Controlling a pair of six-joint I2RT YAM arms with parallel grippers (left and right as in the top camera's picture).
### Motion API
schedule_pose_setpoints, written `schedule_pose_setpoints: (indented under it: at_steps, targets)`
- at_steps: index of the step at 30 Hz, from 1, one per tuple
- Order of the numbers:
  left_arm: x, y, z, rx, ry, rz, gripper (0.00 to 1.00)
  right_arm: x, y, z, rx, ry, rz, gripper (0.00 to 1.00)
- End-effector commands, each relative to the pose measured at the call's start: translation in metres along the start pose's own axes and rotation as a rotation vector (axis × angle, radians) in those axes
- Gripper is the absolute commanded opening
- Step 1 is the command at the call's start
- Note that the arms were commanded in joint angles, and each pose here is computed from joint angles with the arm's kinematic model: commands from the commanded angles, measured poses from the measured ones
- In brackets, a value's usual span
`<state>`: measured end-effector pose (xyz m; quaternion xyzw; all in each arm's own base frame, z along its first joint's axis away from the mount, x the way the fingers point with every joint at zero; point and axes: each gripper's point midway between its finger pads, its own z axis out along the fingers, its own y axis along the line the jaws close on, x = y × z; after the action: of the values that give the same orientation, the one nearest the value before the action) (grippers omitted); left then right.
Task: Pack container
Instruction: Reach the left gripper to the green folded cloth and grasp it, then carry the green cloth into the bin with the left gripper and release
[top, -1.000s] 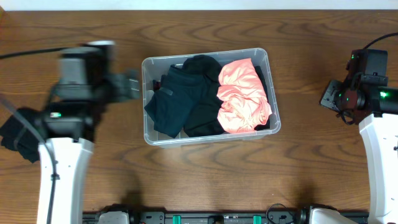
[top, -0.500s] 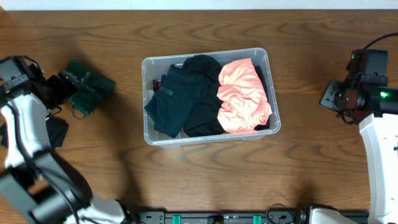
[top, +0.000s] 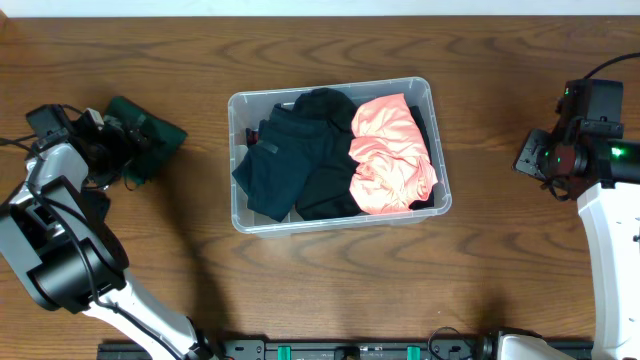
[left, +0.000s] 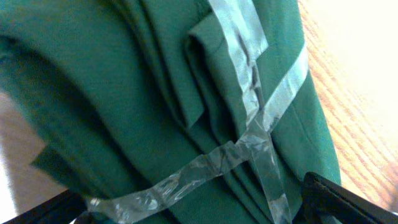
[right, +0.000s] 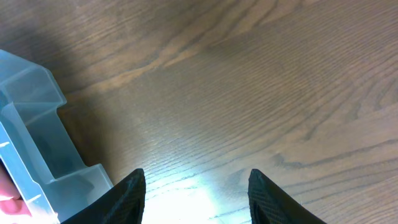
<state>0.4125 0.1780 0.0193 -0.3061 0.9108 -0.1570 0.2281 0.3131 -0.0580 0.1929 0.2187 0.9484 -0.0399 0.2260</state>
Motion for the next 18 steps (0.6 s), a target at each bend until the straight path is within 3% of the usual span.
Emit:
schedule_pose_setpoints:
  at_steps: [1, 4, 6, 9, 10, 18]
  targets:
    - [0.008, -0.012, 0.007, 0.09, 0.033, 0.003, 0.9, -0.003, -0.001, -0.002, -0.004, -0.007, -0.006, 0.51]
    - [0.007, -0.025, 0.003, 0.162, 0.035, 0.021, 0.56, -0.002, -0.001, -0.002, -0.003, -0.004, -0.006, 0.51]
    - [0.005, -0.033, 0.0, 0.202, 0.034, 0.025, 0.39, -0.002, -0.001, -0.002, -0.003, -0.002, -0.006, 0.51]
    - [0.001, -0.043, -0.011, 0.232, 0.016, 0.038, 0.21, 0.0, -0.001, -0.002, 0.0, 0.004, -0.008, 0.51]
    - [-0.001, -0.045, -0.015, 0.234, 0.006, 0.044, 0.08, 0.0, -0.001, -0.002, 0.0, 0.006, -0.01, 0.51]
    - [-0.022, -0.088, -0.097, 0.266, -0.139, 0.135, 0.06, 0.0, -0.001, -0.002, 0.0, 0.006, -0.019, 0.51]
